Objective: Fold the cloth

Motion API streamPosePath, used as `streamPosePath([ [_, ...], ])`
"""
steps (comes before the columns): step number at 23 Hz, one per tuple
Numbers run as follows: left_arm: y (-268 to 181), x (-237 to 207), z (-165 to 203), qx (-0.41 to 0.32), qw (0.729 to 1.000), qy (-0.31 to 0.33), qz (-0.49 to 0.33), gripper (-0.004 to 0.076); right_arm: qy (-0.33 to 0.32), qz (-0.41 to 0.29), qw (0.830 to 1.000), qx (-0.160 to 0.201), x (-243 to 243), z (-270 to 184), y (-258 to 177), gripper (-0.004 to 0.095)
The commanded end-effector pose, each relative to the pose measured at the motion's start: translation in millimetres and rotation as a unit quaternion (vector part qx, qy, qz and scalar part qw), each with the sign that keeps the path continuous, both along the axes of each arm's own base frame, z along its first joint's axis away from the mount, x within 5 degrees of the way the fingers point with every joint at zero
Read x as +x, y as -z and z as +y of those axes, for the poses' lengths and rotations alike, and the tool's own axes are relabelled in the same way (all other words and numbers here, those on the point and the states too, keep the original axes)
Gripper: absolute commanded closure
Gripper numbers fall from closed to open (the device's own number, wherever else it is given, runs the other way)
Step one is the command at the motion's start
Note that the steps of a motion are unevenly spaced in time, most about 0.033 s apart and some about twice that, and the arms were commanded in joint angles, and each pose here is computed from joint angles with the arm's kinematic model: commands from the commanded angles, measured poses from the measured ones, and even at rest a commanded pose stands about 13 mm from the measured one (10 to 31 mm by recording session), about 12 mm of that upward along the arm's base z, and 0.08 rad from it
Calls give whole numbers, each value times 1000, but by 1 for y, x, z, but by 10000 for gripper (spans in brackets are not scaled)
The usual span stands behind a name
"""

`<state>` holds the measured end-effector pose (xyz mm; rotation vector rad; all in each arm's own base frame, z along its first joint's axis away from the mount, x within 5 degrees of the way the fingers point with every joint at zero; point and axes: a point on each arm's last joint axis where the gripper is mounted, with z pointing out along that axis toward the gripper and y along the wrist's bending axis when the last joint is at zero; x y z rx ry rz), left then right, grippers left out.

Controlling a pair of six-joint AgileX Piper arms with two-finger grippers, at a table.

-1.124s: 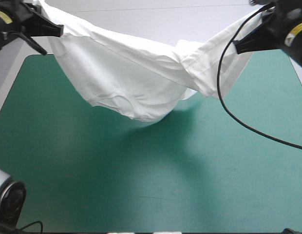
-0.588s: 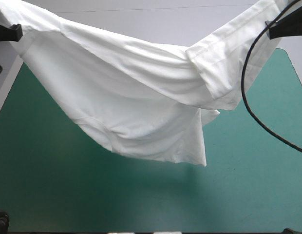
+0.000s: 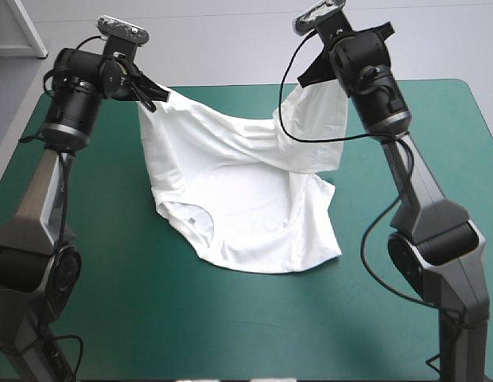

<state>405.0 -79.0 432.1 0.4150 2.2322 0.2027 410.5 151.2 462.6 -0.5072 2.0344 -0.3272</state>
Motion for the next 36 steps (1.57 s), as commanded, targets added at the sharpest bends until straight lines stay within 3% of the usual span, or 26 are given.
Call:
streamPosePath([
  [1,-1,17,-5,-17,998,6,-67,705,9,-71,997,33,28,-11,3,925],
  [6,38,54,-14,-7,997,16,-81,705,-10,-55,995,80,75,-10,55,925],
  [7,45,61,-15,-3,996,18,-86,705,-15,-49,994,98,80,-10,63,922],
  [8,59,72,-18,-4,996,18,-90,704,-24,-37,989,140,86,-9,71,878],
  [9,65,77,-19,1,995,21,-93,696,-28,-30,987,153,89,-11,75,821],
  [10,78,86,-21,8,995,26,-98,642,-31,-29,984,171,93,-15,78,634],
  [12,85,91,-22,4,994,22,-103,539,-30,-34,983,175,95,-20,78,402],
  [14,94,97,-20,-1,995,13,-103,379,-27,-39,983,178,96,-23,76,192],
  [15,99,101,-16,-6,995,5,-101,217,-22,-38,984,174,93,-27,72,78],
  [16,101,102,-12,1,995,0,-98,128,-12,-19,986,162,87,-30,69,71],
  [17,98,101,-8,11,995,-3,-99,111,-7,-9,987,158,82,-32,65,71],
  [19,81,92,-5,13,994,-7,-107,120,2,24,987,157,67,-36,53,71],
  [22,20,55,4,-1,990,-24,-141,125,-3,95,981,167,35,-39,34,94],
  [25,-20,18,14,-9,989,-43,-143,125,-44,113,967,223,15,-30,18,179],
  [28,-42,-16,25,-5,992,-68,-107,125,-84,145,955,245,-4,-14,17,217],
  [32,-42,-40,32,20,996,-83,-29,131,-96,189,954,212,-25,-4,32,217],
  [36,-31,-47,33,42,996,-71,38,188,-93,264,939,201,-69,-8,57,217],
])
